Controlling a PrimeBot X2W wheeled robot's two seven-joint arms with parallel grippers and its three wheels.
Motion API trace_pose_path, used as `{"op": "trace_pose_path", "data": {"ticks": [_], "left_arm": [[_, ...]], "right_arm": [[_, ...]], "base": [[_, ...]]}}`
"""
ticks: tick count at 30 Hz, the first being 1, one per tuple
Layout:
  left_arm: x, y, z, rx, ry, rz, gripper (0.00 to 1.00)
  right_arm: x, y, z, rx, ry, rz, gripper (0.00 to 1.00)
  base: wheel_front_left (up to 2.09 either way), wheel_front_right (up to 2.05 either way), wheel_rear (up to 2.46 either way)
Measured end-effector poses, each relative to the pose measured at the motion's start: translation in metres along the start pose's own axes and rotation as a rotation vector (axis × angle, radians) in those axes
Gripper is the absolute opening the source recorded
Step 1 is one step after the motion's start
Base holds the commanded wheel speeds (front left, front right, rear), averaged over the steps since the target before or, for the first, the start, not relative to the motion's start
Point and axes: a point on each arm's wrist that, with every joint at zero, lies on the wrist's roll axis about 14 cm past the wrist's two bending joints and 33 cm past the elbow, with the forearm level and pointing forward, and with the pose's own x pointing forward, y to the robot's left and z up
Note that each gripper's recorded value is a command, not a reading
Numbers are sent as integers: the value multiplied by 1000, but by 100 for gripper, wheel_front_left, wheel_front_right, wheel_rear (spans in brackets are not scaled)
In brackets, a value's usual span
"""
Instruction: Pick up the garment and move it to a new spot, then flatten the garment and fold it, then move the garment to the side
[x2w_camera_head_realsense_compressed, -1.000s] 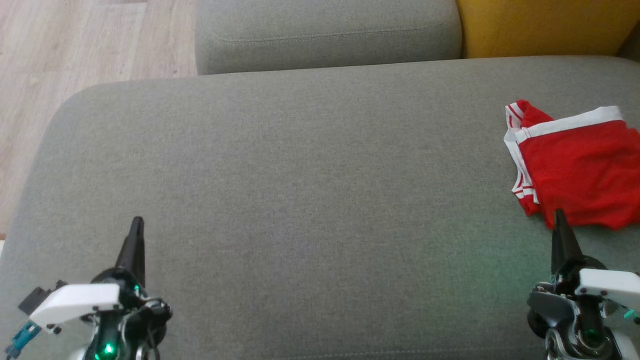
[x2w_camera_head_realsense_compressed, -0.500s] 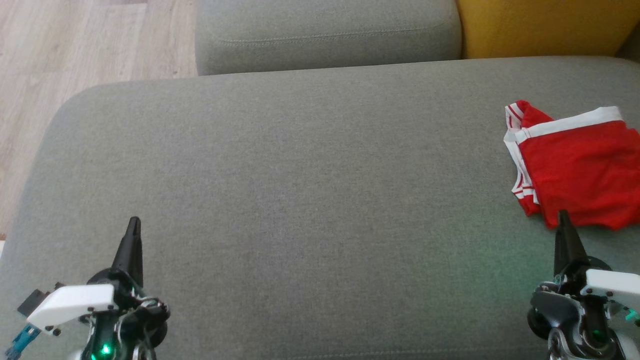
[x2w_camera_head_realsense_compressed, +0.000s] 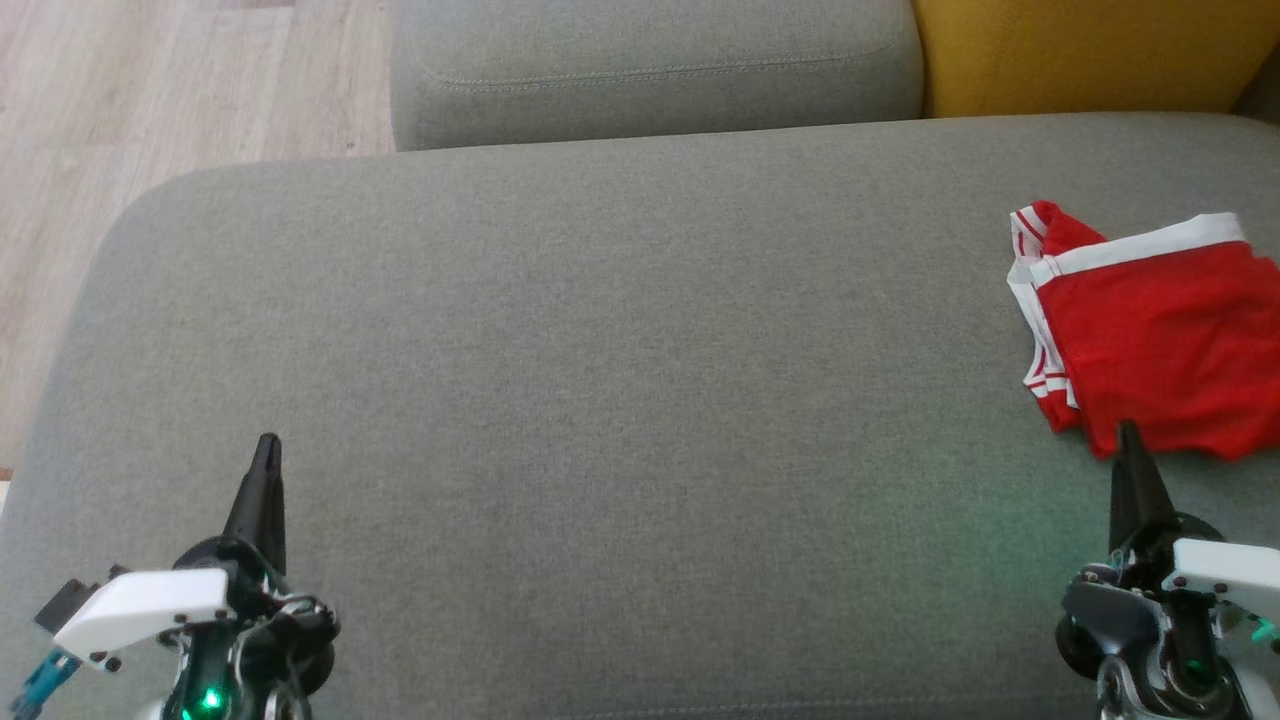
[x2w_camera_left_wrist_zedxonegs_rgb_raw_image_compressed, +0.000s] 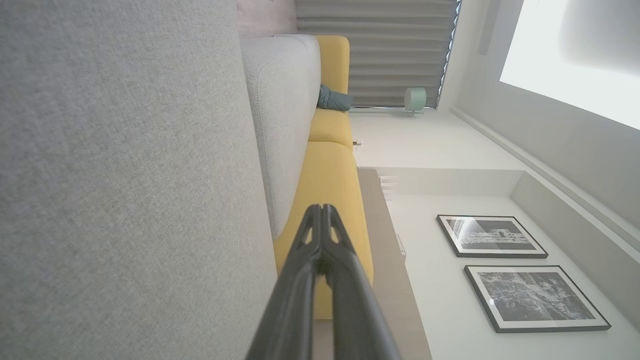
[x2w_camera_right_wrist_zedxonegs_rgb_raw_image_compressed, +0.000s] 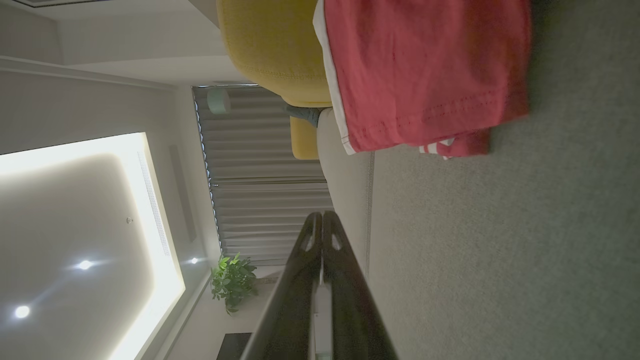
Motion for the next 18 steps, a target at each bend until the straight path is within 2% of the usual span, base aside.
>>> {"op": "trace_pose_path", "data": {"ticks": [18], "left_arm": [[0,0,0,-2,4,0,0]], "right_arm": [[0,0,0,1,5,0,0]], "base": [[0,0,0]]}}
